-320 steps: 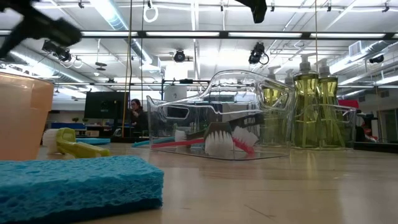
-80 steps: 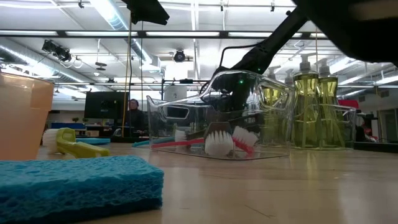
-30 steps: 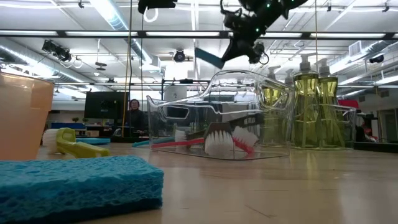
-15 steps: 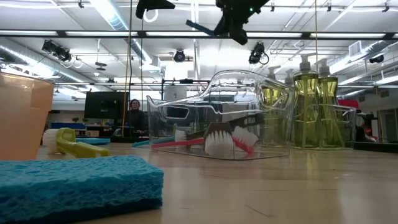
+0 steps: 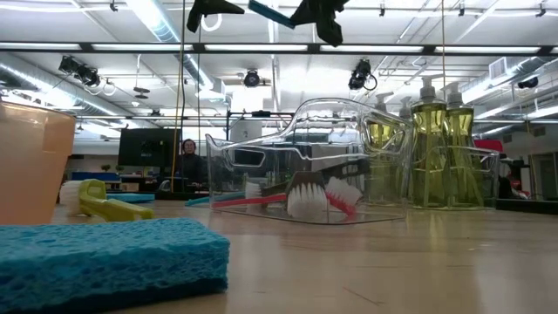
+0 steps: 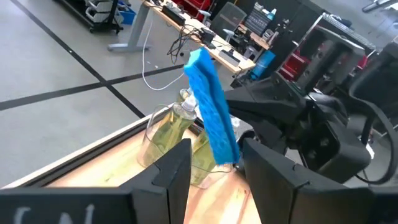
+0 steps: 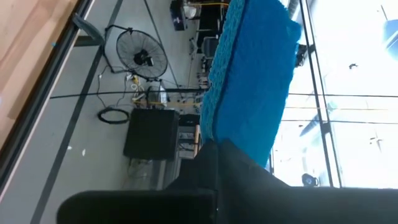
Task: Pick & Place Kitchen Sink Supplies
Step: Put the blue sponge into the transparent orange bin
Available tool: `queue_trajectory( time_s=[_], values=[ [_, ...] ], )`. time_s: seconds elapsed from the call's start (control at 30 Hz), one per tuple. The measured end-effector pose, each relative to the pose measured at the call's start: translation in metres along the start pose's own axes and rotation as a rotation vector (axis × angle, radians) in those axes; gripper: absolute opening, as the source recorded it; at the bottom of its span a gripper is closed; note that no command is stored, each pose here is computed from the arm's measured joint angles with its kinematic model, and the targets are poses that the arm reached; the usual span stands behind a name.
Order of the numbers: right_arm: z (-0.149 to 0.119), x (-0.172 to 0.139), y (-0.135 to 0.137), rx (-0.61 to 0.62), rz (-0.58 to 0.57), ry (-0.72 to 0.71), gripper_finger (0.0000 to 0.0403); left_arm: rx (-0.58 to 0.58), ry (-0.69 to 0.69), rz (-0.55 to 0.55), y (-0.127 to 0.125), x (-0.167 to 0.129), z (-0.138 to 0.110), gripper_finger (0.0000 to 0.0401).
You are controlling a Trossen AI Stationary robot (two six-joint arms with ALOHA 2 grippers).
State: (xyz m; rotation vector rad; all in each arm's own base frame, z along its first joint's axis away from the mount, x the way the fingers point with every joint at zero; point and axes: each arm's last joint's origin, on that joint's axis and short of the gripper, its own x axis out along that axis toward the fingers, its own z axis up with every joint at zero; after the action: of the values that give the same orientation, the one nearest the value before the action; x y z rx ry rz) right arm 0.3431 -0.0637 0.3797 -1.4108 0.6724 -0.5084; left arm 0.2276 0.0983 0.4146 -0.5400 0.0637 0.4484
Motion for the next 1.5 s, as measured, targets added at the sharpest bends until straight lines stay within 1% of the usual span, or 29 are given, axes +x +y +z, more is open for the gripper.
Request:
queue_trajectory(
  time_s=[0.27, 0.47, 0.77, 0.97, 1.1, 1.37, 1.5],
  values=[
    [0.011, -0.008, 0.001, 0.001, -0.002, -0.037, 0.0000, -0.001, 0.002, -0.003, 0.000, 0.000, 0.000, 0.0152],
    [0.016, -0.011, 0.000, 0.040, -0.016, -0.056, 0.0000, -0.013, 0.004, -0.010, 0.000, 0.000, 0.000, 0.0152],
    [0.024, -0.016, -0.002, 0.055, -0.035, -0.117, 0.0000, -0.082, 0.031, -0.057, -0.002, 0.000, -0.001, 0.0152],
    [0.026, -0.017, -0.002, 0.056, -0.036, -0.128, 0.0000, -0.076, 0.018, -0.114, -0.005, 0.000, 0.002, 0.0149],
    [0.026, -0.017, -0.002, 0.057, -0.036, -0.128, 0.0000, -0.075, 0.005, -0.121, -0.005, 0.000, 0.004, 0.0130],
    [0.026, -0.017, -0.002, 0.056, -0.036, -0.128, 0.0011, -0.074, 0.005, -0.122, -0.006, 0.000, 0.004, 0.0058],
    [0.026, -0.017, -0.002, 0.056, -0.036, -0.129, 0.0014, -0.074, 0.005, -0.122, -0.006, 0.000, 0.004, 0.0037]
  ],
)
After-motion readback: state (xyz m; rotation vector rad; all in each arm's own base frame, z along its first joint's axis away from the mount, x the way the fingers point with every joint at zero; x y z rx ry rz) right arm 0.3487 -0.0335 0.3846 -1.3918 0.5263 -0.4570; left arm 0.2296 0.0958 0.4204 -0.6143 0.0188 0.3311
